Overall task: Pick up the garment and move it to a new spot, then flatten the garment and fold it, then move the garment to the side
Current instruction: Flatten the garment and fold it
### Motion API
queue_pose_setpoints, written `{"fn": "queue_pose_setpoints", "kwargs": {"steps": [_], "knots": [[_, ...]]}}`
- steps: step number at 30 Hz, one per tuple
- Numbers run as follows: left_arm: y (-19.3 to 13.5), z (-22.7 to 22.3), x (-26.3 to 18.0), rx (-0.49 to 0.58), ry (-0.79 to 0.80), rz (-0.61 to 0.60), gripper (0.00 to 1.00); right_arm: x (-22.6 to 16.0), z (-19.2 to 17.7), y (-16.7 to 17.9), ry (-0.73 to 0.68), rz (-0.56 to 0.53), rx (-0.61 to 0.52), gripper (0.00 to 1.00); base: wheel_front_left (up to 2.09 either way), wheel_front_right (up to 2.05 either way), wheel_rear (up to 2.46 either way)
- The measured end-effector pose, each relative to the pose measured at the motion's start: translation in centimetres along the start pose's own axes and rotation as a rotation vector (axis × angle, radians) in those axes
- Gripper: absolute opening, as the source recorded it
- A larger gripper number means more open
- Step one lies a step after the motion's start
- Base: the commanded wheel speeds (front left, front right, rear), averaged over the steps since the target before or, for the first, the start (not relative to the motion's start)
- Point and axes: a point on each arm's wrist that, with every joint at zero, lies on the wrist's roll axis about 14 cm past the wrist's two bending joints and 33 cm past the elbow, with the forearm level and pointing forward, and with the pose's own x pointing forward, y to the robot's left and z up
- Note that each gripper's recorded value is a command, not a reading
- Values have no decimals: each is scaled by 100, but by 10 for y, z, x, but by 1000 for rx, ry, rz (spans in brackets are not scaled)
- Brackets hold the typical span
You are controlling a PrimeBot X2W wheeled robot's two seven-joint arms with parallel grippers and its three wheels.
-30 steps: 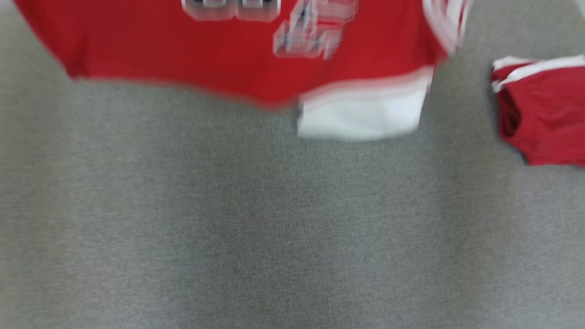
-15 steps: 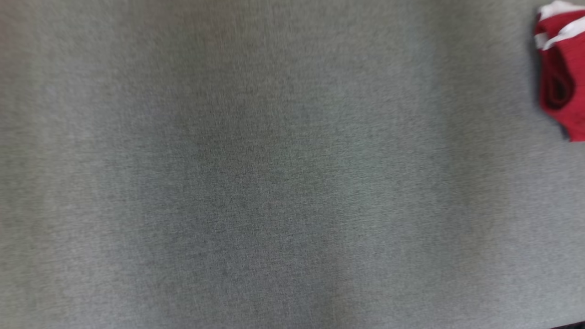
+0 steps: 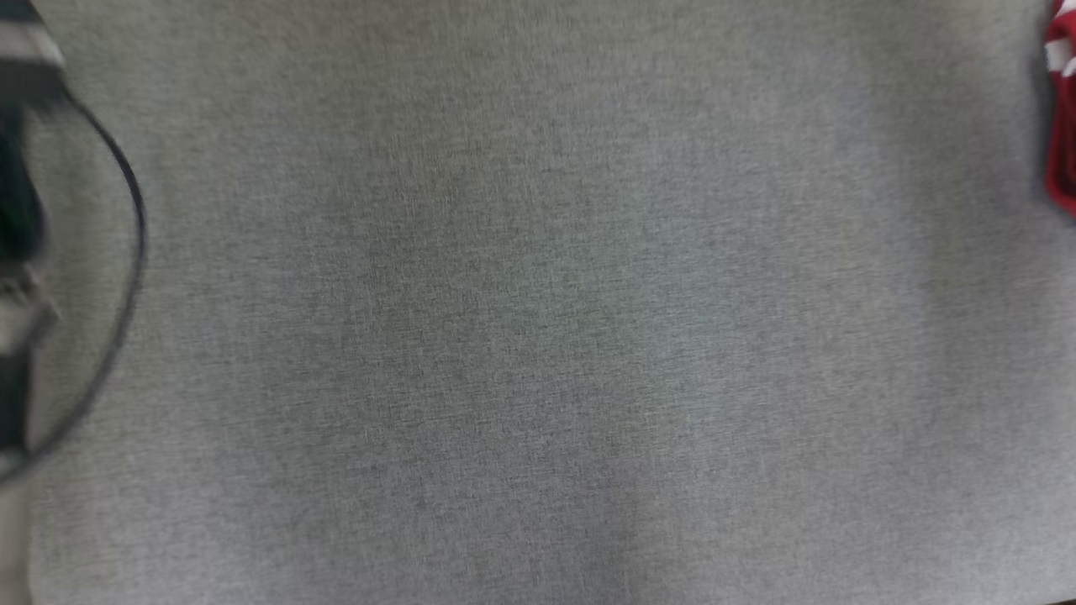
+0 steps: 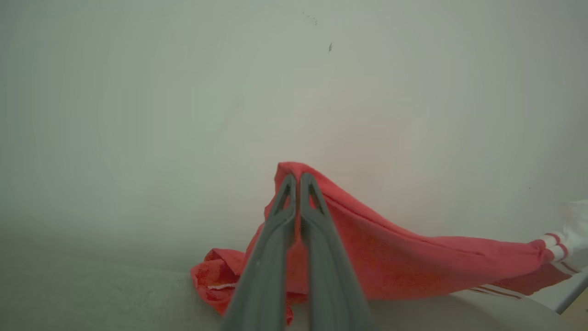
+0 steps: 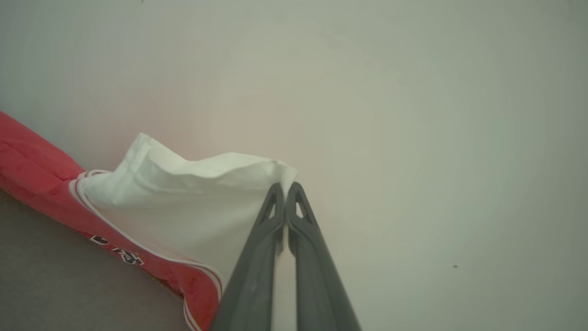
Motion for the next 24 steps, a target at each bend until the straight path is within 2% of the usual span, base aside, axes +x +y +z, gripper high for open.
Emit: {"fn": "queue_pose_setpoints", "kwargs": {"steps": [3, 4, 10, 14, 19, 24], "knots": [[0, -8, -27, -12, 64, 21, 0, -27, -12, 19, 124, 66, 29, 0, 0, 0, 0], [0, -8, -27, -12, 64, 21, 0, -27, -12, 19, 124, 66, 29, 0, 0, 0, 0], [0, -36, -99, -33, 249, 129, 0, -84, -26, 61, 340, 190, 149, 0, 0, 0, 0], [-8, -44, -141, -86, 344, 195, 0, -122, -29, 82, 454, 258, 212, 0, 0, 0, 0], [-15, -36, -180, -166, 373, 294, 0, -164, -22, 104, 548, 320, 296, 0, 0, 0, 0], [-22, -23, -212, -190, 368, 343, 0, -196, -12, 102, 600, 323, 344, 0, 0, 0, 0]]}}
